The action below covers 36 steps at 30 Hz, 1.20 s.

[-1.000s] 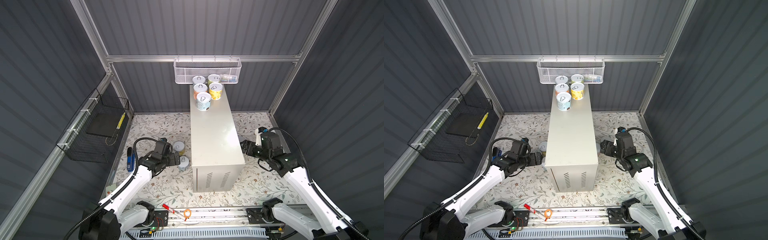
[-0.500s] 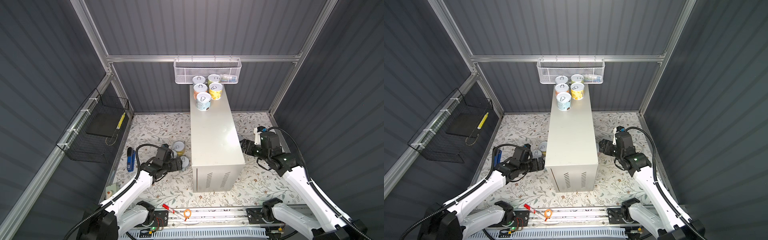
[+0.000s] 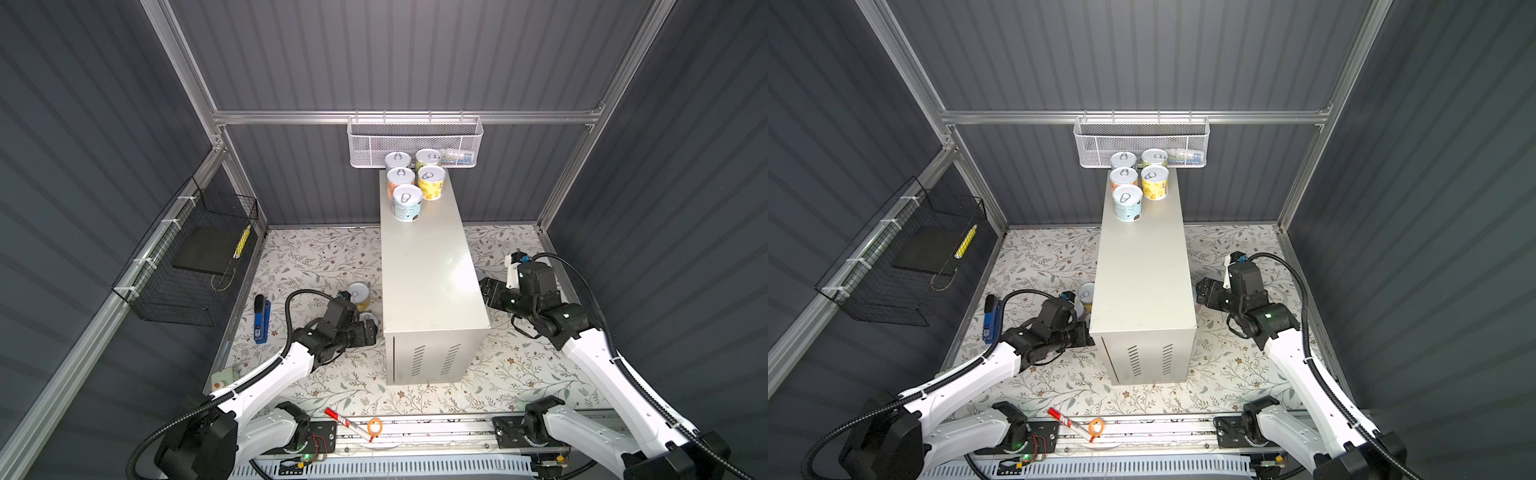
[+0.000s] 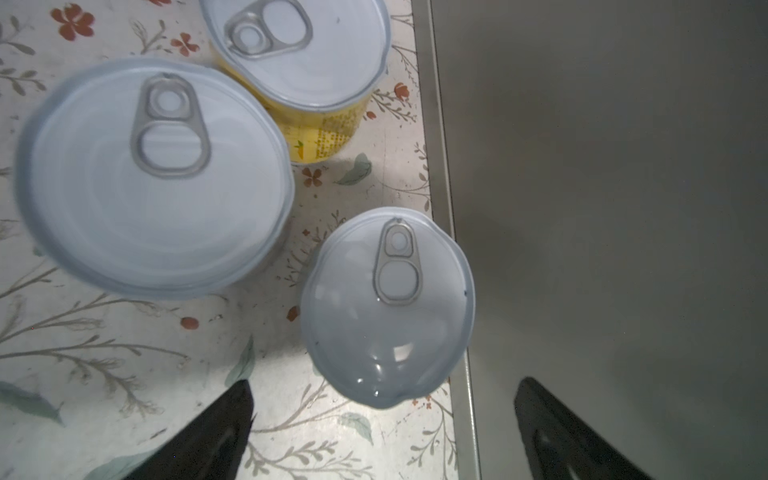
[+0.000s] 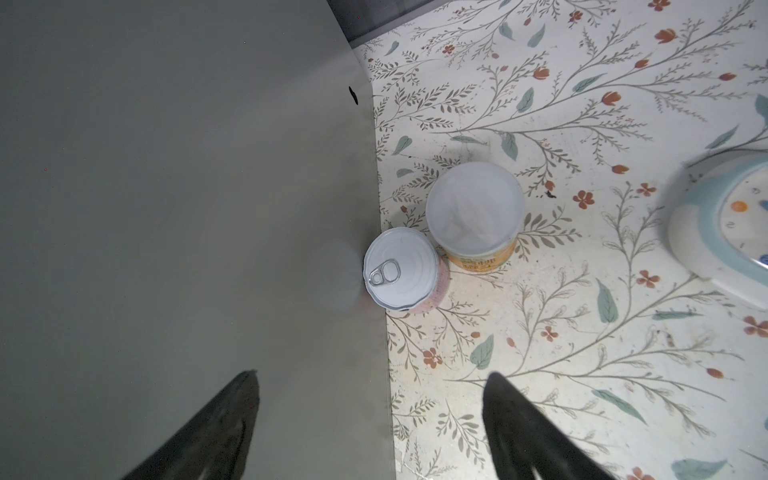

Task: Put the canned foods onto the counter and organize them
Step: 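Lower the left gripper onto a white-lidded table can and close on it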

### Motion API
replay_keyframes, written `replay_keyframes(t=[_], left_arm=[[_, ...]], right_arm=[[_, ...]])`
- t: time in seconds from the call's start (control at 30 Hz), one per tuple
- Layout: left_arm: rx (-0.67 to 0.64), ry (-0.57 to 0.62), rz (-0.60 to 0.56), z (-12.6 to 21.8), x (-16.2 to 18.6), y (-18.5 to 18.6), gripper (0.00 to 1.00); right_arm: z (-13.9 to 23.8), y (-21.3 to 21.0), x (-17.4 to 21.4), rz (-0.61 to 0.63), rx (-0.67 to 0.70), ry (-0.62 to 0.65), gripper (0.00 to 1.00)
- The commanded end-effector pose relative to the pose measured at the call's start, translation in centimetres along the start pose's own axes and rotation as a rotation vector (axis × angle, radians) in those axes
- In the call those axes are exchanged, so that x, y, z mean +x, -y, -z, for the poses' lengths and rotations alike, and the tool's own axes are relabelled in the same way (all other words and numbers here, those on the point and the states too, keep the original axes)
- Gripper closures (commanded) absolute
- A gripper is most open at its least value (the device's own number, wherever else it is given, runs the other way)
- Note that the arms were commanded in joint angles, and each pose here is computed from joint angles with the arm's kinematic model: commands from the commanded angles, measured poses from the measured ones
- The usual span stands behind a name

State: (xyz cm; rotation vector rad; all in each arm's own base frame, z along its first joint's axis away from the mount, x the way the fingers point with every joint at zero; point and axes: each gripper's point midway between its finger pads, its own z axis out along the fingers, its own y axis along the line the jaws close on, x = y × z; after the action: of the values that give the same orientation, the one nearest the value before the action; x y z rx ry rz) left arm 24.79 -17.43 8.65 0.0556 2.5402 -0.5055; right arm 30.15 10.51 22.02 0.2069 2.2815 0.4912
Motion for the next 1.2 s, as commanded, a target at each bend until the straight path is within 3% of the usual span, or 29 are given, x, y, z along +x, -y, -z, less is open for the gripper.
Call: replay_keyframes(t=[0.0, 0.8, 1.17], left_arm=[[-0.012, 0.020, -0.013, -0.2, -0.5, 0.6, 0.01], [-0.096, 0.072, -0.072, -4.5, -2.2, 0.4, 0.05], [-0.134, 0.047, -0.068, -5.5, -1.5, -0.4, 0.10]], right_arm=[[0.4, -0.6, -0.8, 0.010, -0.023, 0.025, 0.14], [-0.6, -0.5, -0.6, 0.010, -0.029, 0.013, 0.14], [-1.1, -0.3, -0.4, 0.016, -0.021, 0.002, 0.14]])
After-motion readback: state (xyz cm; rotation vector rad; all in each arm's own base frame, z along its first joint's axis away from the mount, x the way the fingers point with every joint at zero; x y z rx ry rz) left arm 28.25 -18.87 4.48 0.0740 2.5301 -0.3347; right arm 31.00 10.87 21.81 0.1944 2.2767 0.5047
